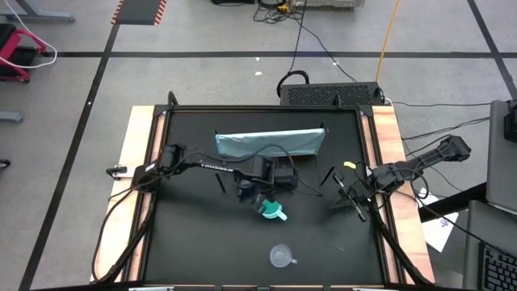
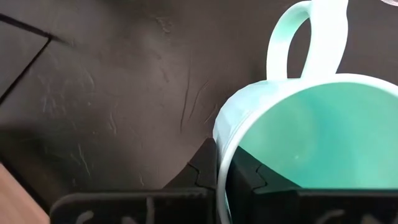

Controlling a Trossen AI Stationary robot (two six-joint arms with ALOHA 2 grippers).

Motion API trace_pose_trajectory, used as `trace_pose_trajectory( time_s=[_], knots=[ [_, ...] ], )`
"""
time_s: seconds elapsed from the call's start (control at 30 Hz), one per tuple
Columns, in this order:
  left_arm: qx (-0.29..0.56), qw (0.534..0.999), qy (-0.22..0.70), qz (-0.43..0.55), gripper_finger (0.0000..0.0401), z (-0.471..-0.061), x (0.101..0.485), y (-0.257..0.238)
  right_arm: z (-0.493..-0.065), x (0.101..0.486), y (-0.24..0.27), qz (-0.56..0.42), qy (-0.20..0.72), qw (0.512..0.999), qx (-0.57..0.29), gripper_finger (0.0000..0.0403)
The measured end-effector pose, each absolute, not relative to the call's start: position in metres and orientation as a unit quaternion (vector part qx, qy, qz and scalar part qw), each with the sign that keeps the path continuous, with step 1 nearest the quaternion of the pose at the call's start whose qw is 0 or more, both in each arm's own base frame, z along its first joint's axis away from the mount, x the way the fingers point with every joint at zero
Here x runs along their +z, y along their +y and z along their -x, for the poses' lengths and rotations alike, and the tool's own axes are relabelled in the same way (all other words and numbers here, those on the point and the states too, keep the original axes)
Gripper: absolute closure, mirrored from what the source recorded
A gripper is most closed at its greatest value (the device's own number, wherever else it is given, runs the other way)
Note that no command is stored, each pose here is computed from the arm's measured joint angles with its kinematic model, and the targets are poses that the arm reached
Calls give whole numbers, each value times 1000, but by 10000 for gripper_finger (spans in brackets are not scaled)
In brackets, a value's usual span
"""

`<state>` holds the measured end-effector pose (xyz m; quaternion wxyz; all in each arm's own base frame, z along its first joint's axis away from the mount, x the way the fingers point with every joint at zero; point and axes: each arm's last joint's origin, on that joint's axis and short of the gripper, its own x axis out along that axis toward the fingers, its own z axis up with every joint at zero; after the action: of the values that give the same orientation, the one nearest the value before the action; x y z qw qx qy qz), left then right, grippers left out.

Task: Stack small to large cups/mugs on shelf
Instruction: Move the light blue mug to the center of the table

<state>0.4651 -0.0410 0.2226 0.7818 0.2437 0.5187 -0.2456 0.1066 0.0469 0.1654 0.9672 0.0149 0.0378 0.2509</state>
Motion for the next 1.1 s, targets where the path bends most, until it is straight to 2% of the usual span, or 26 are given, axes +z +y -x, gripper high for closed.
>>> trace_pose_trajectory(
  time_s=[0.23, 0.53, 0.7, 1.1],
  knots=[
    [-243, 783, 519, -241, 395, -465, 223, -39, -107, 165, 47, -15, 38, 967, 251, 403],
    [-239, 786, 520, -234, 376, -465, 223, -39, -107, 165, 47, -15, 38, 967, 251, 403],
    [-249, 787, 517, -224, 393, -465, 223, -40, -107, 165, 47, -15, 38, 967, 251, 403],
    [-279, 788, 506, -214, 391, -464, 219, -57, -107, 165, 47, -15, 38, 967, 251, 403]
  ],
)
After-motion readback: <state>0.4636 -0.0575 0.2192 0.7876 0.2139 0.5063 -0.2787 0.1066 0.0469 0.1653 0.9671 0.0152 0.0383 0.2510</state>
